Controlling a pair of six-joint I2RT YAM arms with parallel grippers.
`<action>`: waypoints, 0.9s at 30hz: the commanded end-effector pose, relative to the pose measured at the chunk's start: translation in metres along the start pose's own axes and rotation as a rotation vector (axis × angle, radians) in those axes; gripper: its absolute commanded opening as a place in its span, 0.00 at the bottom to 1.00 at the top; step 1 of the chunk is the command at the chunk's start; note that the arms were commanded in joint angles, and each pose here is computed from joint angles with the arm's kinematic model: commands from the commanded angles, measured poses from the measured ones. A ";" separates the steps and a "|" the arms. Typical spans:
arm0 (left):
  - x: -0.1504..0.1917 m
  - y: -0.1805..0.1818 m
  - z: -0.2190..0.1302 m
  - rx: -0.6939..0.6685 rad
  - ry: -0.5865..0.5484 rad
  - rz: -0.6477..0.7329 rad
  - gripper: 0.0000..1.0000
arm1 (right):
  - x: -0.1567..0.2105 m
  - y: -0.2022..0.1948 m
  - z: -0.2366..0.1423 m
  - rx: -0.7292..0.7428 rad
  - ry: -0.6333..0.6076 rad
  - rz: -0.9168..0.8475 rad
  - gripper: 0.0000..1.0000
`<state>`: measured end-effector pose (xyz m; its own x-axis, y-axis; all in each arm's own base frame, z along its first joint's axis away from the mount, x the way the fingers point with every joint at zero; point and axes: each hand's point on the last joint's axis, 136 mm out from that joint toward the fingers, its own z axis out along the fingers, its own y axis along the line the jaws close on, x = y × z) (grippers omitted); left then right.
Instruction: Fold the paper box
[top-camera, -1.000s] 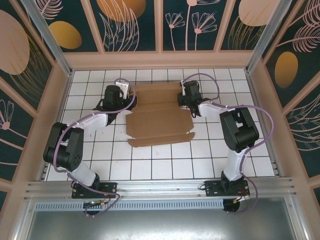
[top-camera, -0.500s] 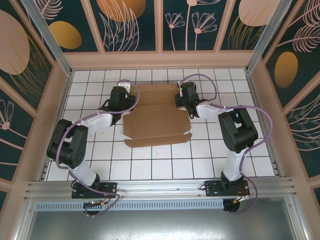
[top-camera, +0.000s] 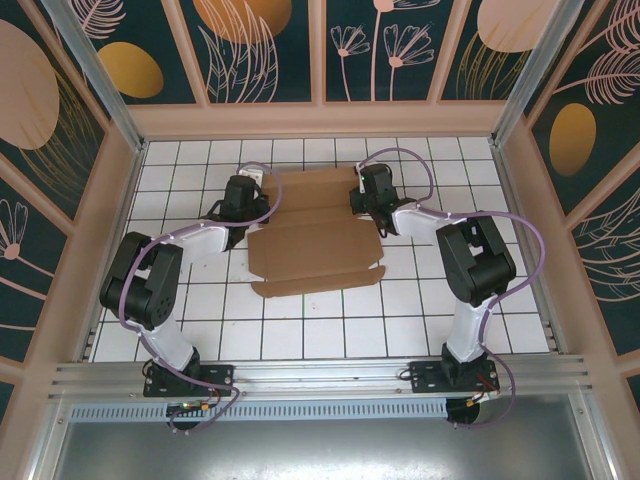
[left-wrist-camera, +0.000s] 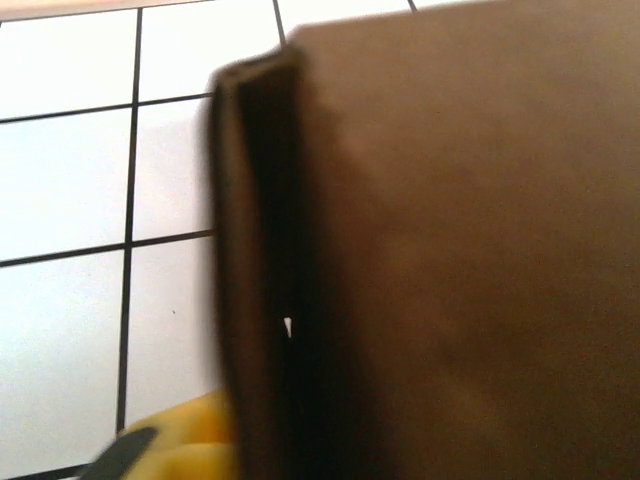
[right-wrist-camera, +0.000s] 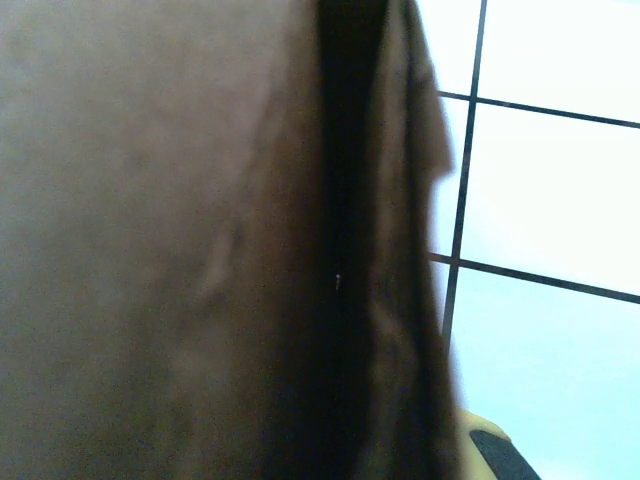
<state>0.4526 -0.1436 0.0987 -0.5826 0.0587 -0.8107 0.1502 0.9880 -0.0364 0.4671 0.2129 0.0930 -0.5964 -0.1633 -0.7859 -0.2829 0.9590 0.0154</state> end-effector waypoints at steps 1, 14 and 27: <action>-0.005 0.011 0.002 -0.066 -0.021 -0.016 0.11 | 0.033 -0.004 -0.002 0.021 0.103 0.006 0.00; -0.014 0.032 0.001 -0.199 -0.036 -0.092 0.00 | 0.018 -0.026 -0.013 0.208 0.048 0.047 0.00; -0.011 0.026 0.007 -0.235 -0.049 -0.107 0.04 | 0.019 -0.025 -0.015 0.280 0.033 0.072 0.00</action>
<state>0.4618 -0.1361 0.0990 -0.5731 0.0019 -0.8195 -0.0092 0.9999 0.0087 0.4571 0.2112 0.0931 -0.6044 -0.0959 -0.7909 -0.1169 0.9927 -0.0310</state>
